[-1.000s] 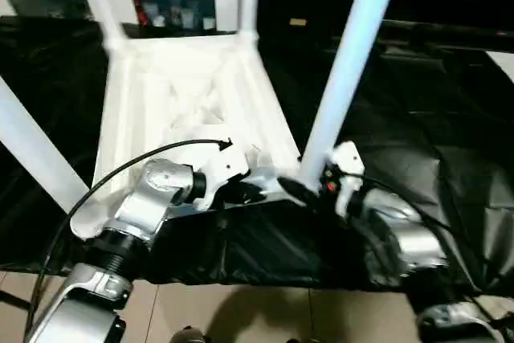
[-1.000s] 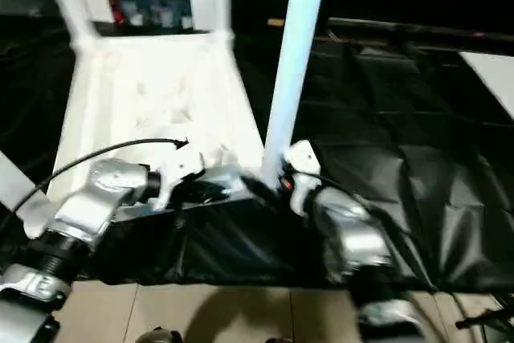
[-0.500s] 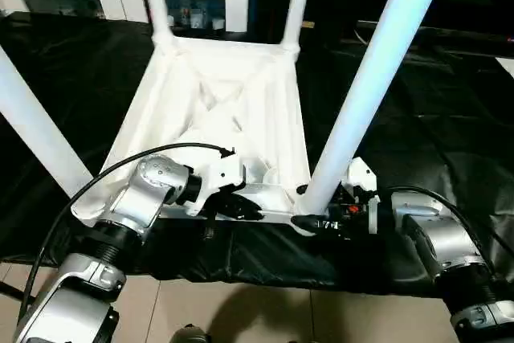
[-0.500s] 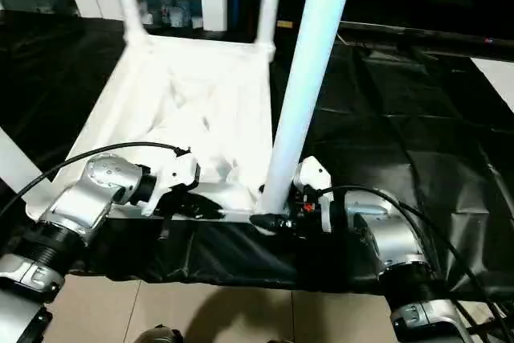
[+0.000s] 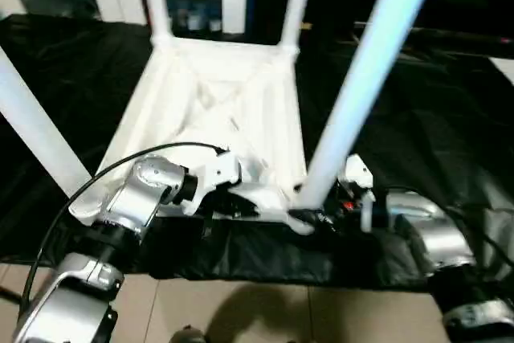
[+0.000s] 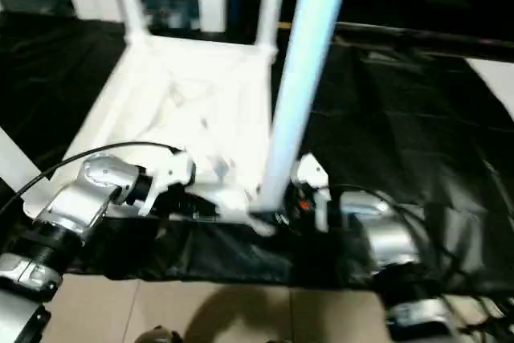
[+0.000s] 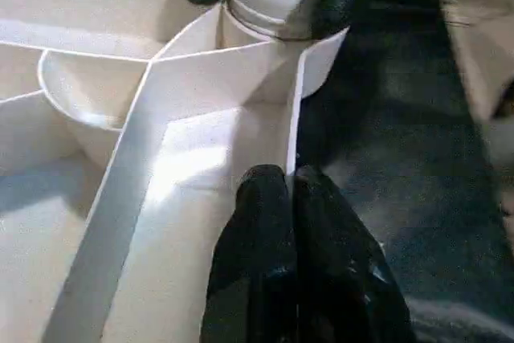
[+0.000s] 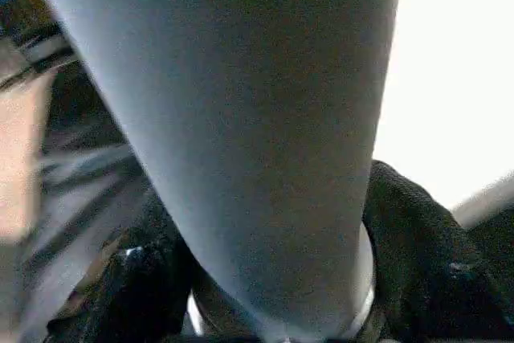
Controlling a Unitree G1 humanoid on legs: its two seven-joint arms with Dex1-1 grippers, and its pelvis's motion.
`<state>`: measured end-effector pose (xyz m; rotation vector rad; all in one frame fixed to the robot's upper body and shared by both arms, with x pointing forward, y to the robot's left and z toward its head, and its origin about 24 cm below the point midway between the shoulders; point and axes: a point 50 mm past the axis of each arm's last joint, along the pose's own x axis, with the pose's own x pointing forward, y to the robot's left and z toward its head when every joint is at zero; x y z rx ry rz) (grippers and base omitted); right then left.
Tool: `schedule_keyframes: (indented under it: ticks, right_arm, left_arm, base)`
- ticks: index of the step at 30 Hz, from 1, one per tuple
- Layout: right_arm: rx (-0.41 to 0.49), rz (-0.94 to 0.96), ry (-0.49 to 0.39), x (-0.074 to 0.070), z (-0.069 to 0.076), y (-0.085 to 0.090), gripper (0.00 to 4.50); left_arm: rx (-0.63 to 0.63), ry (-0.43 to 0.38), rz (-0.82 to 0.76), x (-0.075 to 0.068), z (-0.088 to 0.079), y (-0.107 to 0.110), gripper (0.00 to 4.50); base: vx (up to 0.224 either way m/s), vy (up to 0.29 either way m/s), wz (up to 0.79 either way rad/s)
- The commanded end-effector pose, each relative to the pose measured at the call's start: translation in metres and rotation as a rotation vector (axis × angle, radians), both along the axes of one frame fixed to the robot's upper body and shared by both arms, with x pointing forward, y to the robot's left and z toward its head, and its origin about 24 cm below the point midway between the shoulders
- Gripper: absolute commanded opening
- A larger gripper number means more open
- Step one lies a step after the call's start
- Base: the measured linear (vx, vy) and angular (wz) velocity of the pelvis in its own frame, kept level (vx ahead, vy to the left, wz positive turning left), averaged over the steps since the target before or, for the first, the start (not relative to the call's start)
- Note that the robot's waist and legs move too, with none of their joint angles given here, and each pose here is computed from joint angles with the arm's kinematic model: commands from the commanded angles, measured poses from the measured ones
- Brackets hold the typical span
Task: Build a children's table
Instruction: Rotate leg to tighten
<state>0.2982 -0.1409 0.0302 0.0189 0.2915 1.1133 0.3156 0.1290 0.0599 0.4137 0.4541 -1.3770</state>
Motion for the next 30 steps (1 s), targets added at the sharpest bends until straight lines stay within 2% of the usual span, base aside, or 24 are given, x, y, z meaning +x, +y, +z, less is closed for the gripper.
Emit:
schedule_keyframes:
  ticks: [1,4,7,11,12,16,17,20,21,25,27,30]
  right_arm:
    - [-0.012,-0.038,0.066,0.000,-0.016,0.033,2.57]
    - [-0.030,-0.279,0.083,0.012,-0.024,0.055,2.56]
    - [-0.030,-0.359,0.091,0.015,-0.026,0.065,2.56]
    - [-0.043,-0.444,0.027,0.019,-0.022,0.076,2.56]
    - [-0.038,-0.442,0.006,0.018,-0.020,0.078,3.12]
    - [0.006,-0.442,0.007,0.018,-0.017,0.074,3.47]
    - [-0.006,-0.432,-0.007,0.018,-0.016,0.070,3.47]
    - [-0.025,-0.385,-0.025,0.017,-0.015,0.064,3.85]
    - [-0.036,-0.310,-0.032,0.014,-0.015,0.055,3.85]
    - [-0.061,-0.196,-0.048,0.008,-0.015,0.043,3.85]
    - [-0.080,-0.065,-0.051,0.001,-0.013,0.031,3.85]
    - [-0.084,0.005,-0.048,-0.002,-0.012,0.026,3.85]
  left_arm:
    - [-0.053,-0.022,0.058,0.000,-0.004,-0.027,0.00]
    - [-0.079,-0.078,0.185,0.002,-0.003,-0.044,0.00]
    - [-0.104,-0.081,0.218,-0.002,-0.004,-0.055,0.00]
    - [-0.144,-0.078,0.229,-0.011,-0.006,-0.072,0.00]
    - [-0.148,-0.076,0.229,-0.013,-0.007,-0.076,0.00]
    - [-0.148,-0.063,0.215,-0.017,-0.009,-0.079,0.00]
    - [-0.139,-0.063,0.206,-0.018,-0.010,-0.077,0.00]
    - [-0.134,-0.065,0.192,-0.016,-0.009,-0.073,0.00]
    - [-0.124,-0.065,0.164,-0.015,-0.008,-0.068,0.00]
    - [-0.116,-0.056,0.127,-0.014,-0.007,-0.061,0.00]
    - [-0.098,-0.046,0.065,-0.014,-0.006,-0.054,0.00]
    - [-0.091,-0.041,0.036,-0.013,-0.006,-0.050,0.00]
  base:
    - [-0.061,0.000,-0.08]
    - [-0.059,0.012,-0.11]
    - [0.000,0.000,0.00]
    - [0.000,0.000,0.00]
    - [0.000,0.000,0.00]
    - [0.000,0.000,0.00]
    - [0.000,0.000,0.00]
    - [0.017,-0.008,0.05]
    - [0.050,-0.024,0.14]
    - [0.000,0.000,0.00]
    - [0.000,0.000,0.00]
    - [0.000,0.000,0.00]
